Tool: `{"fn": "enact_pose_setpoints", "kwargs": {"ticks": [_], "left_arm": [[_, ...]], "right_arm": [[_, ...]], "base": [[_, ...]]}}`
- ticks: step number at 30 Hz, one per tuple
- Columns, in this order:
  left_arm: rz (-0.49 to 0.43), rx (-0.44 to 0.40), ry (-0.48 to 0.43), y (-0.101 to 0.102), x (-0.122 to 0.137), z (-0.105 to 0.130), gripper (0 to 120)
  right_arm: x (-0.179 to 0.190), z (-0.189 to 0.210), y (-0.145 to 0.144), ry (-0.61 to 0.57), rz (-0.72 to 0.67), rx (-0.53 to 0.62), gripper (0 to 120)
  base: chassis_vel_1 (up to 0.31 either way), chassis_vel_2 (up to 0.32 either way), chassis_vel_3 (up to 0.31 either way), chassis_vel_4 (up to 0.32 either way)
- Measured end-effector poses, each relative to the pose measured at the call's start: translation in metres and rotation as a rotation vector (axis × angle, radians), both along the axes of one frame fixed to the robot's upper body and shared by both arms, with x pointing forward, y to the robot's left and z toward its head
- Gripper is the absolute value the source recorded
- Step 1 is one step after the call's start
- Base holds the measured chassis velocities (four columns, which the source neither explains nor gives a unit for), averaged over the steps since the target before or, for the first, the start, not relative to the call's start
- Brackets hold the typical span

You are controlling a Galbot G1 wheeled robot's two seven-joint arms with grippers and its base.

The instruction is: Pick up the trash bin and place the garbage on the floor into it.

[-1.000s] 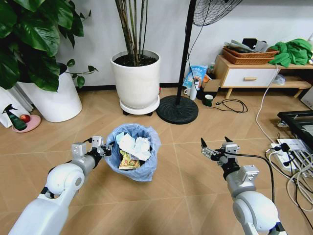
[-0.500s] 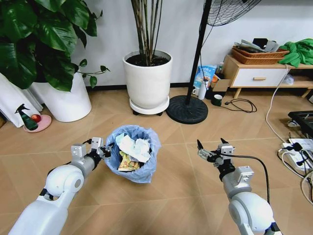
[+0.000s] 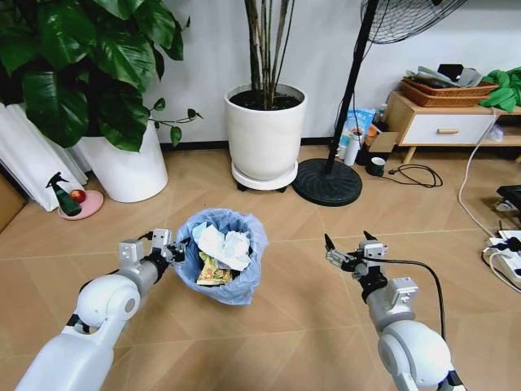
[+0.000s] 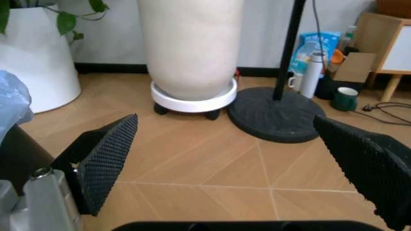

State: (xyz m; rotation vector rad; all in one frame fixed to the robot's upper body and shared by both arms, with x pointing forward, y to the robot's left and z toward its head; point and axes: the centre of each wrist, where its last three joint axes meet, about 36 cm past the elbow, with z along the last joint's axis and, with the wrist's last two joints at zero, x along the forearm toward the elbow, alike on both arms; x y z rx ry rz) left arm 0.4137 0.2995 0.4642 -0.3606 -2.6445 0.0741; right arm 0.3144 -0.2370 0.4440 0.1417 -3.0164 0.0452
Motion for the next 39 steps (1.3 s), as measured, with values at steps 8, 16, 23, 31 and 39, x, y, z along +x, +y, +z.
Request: {"fn": "enact_pose_setpoints", "kwargs": {"ticks": [8, 16, 23, 31, 39], "left_arm": [[0.001, -0.004, 0.001, -0.0013, -0.0004, -0.0013, 0], [0.004, -0.004, -0.001, -0.0004, 0.0001, -0.0011, 0], [0.004, -0.006, -0.001, -0.0007, 0.0001, -0.0016, 0], [0.006, -0.007, -0.002, -0.0004, 0.0011, -0.0017, 0], [0.006, -0.010, -0.002, -0.0009, 0.0011, -0.0025, 0]], "right_arm": [[0.0001, -0.0012, 0.0012, 0.003, 0.002, -0.001, 100], [0.0005, -0.0028, 0.0044, 0.007, 0.009, 0.003, 100], [0.0008, -0.0026, 0.0048, 0.007, 0.011, 0.002, 100], [0.0005, -0.0039, 0.0038, 0.010, 0.010, 0.014, 100], [-0.0015, -0.0048, 0.0033, 0.022, 0.008, 0.018, 100]], "base": [[0.145, 0.142, -0.144, -0.145], [0.147, 0.163, -0.139, -0.153], [0.151, 0.144, -0.164, -0.159], [0.119, 0.123, -0.122, -0.121], [-0.001, -0.006, -0.008, -0.008]]}}
